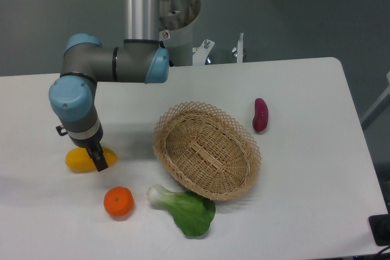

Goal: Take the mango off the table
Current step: 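Lower the gripper onto the yellow mango and close on it, then lift the held mango and carry it toward the wicker basket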

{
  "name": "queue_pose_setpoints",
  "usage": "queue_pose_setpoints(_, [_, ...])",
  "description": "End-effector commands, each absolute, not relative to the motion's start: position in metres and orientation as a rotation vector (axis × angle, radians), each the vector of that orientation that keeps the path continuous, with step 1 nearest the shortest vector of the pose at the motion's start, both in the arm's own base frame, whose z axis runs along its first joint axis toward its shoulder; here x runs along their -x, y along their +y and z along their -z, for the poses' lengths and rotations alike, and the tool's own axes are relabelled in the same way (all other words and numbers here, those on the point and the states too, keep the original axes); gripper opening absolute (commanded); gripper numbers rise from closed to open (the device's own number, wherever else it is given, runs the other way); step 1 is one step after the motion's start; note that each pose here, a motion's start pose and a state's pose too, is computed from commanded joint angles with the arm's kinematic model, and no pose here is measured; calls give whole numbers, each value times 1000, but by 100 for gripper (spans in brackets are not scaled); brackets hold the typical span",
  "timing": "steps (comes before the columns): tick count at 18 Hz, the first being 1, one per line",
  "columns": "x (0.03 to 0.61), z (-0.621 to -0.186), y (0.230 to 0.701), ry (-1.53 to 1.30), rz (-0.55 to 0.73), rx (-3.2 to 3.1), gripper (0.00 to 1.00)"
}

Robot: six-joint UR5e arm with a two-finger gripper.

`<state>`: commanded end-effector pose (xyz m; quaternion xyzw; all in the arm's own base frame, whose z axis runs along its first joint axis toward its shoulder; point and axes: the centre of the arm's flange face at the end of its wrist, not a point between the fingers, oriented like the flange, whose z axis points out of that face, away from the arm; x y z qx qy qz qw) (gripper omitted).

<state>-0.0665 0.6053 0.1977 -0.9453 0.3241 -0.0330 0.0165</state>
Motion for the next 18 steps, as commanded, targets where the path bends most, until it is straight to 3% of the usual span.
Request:
queue_pose_setpoints(5, [62, -186, 606, 959, 114, 2968, 96])
queue_pose_setpoints(9, [60, -194, 608, 937, 95, 2960, 37])
queue_pose_setpoints(10, [61, -197, 608, 933, 91, 2955, 30])
queue_pose_setpoints(18, [96, -246, 600, 815, 13, 2929, 31])
